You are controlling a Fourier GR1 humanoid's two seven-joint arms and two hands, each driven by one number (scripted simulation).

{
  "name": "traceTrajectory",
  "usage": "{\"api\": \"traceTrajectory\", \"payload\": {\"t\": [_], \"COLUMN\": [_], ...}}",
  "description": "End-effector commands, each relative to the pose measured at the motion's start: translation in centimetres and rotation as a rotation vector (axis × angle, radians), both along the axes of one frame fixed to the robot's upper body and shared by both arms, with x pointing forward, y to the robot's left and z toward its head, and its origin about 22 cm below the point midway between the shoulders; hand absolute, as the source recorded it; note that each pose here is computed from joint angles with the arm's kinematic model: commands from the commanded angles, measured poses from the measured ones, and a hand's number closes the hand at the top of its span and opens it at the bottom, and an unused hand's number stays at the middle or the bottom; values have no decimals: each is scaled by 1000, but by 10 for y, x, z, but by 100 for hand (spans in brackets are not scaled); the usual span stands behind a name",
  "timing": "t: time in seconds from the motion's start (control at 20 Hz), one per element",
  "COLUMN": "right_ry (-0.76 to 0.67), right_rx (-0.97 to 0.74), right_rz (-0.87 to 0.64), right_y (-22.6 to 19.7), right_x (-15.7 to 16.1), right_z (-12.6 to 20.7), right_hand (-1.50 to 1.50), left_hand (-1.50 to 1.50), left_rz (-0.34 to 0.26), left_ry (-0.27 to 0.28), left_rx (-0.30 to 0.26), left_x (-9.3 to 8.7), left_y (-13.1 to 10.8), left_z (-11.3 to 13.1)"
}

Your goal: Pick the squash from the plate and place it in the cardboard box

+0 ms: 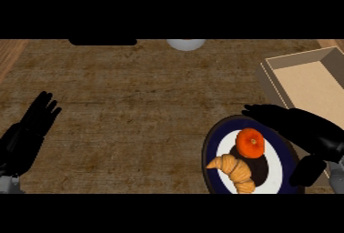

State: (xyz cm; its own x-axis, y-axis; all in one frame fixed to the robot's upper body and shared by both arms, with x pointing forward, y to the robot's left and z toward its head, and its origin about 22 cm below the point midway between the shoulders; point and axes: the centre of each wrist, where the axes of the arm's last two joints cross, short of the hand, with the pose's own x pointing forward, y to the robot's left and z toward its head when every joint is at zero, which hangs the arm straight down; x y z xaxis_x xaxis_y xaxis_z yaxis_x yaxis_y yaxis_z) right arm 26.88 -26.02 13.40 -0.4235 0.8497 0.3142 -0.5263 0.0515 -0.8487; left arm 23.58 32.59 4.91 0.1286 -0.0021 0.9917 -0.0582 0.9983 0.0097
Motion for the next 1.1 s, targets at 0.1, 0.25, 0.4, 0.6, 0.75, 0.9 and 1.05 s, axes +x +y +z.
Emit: {"api": "traceTrajectory", "payload": {"t": [0.1,0.25,0.4,0.6,0.75,0.9,1.05], "right_ry": [-15,-10,-14,-4,-3,12,0], "right_rx": [-58,-76,-69,-119,-126,-153,-151], "right_rz": [5,-10,-25,-27,-42,-31,-40], "right_y": [7,15,19,16,20,18,40], "right_x": [3,-5,0,10,16,3,2], "right_z": [21,2,-12,-14,-24,-15,-33], "right_hand": [-150,-150,-150,-150,-150,-150,-150], "left_hand": [0,0,0,0,0,0,0], "left_rz": [-9,13,-1,-14,13,-2,-3], "left_ry": [11,2,4,1,15,-15,-7], "left_rx": [-18,-1,5,4,-6,6,4], "left_x": [7,18,11,-10,12,18,3], "left_y": [-6,-13,-2,-7,-10,-11,-15], "left_z": [9,9,7,3,-13,19,-11]}}
